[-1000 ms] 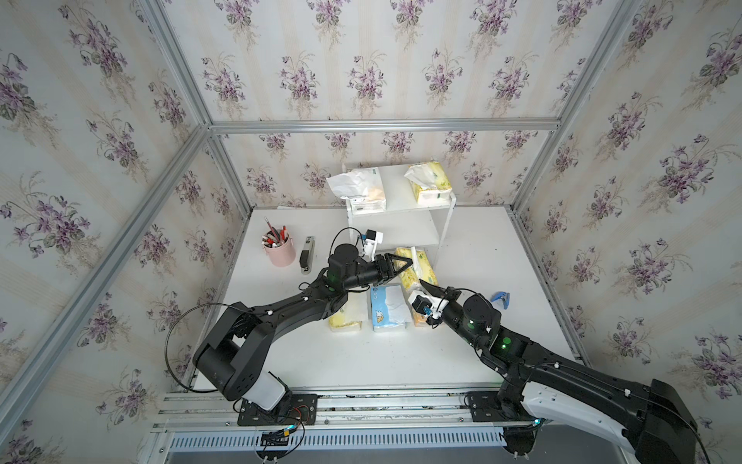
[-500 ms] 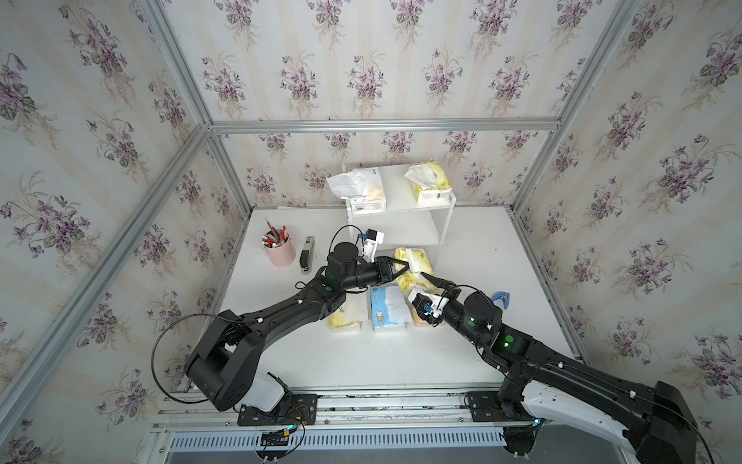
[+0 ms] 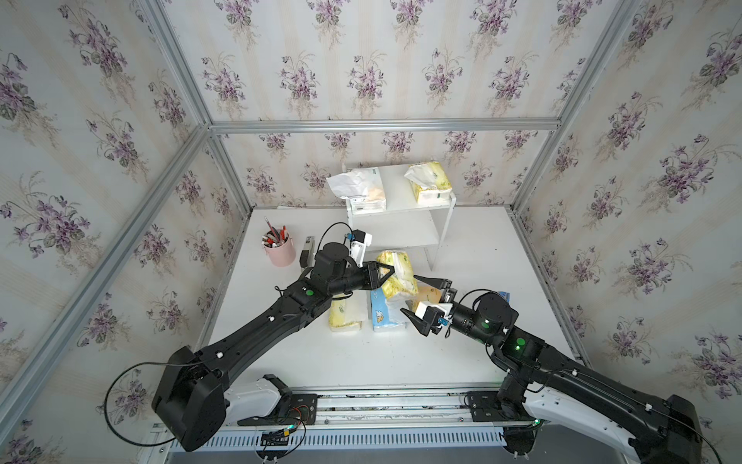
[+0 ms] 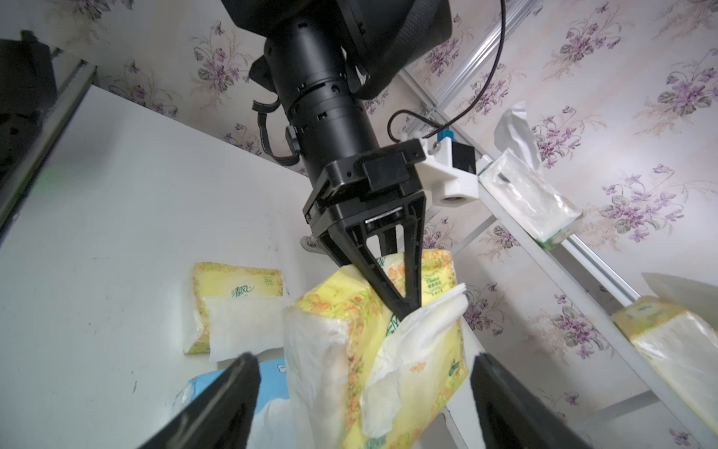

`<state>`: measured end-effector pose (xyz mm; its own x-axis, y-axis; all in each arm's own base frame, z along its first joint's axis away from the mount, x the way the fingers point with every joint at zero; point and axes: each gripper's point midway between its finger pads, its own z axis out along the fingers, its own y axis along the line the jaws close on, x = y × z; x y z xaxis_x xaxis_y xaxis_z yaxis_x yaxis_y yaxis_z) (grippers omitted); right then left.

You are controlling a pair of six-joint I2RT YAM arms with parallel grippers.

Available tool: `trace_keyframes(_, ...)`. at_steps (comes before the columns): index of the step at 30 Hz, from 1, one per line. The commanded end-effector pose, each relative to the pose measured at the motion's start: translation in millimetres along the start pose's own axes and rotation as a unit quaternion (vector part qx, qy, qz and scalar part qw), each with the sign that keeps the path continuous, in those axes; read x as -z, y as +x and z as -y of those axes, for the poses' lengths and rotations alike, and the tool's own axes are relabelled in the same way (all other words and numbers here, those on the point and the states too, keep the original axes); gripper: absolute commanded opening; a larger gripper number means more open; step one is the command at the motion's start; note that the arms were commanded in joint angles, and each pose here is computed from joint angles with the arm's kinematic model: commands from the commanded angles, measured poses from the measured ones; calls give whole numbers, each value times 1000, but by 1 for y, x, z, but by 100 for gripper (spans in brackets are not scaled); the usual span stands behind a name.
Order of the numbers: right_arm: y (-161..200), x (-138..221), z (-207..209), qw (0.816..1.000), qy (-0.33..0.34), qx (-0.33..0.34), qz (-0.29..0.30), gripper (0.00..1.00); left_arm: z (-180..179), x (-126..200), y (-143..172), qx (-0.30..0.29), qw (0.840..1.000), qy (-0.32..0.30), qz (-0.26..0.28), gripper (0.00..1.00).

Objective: Remove the tissue boxes from the shelf
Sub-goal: Pick up a box of tissues from the shelf, then place the box of tissues at the center of the board.

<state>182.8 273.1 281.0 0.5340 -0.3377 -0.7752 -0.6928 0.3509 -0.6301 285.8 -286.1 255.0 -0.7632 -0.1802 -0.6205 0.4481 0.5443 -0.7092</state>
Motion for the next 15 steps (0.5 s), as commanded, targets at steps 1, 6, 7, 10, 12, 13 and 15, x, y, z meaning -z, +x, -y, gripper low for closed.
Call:
trace_keyframes(1, -23, 4, 4, 999, -10, -13, 46, 89, -15, 16, 7, -38, 998, -55, -16, 30)
trace_keyframes(6, -25, 6, 42, 997, 64, -17, 41, 91, -14, 44, 18, -52, 995, -79, -35, 30)
trace_keyframes(7, -21, 6, 54, 995, 88, -20, 29, 91, -13, 51, 22, -55, 994, -83, -42, 30)
trace_keyframes(10, -8, 9, 87, 988, 151, -41, 12, 91, -13, 69, 35, -57, 992, -94, -62, 30)
trace_keyframes(12, -1, 10, 100, 983, 175, -55, 8, 91, -13, 79, 45, -52, 991, -96, -75, 30)
trace_keyframes(13, 2, 11, 104, 982, 182, -57, 7, 91, -12, 84, 51, -48, 991, -95, -84, 30)
trace_keyframes(15, 7, 9, 106, 981, 186, -57, 1, 91, -10, 93, 62, -40, 990, -90, -100, 30)
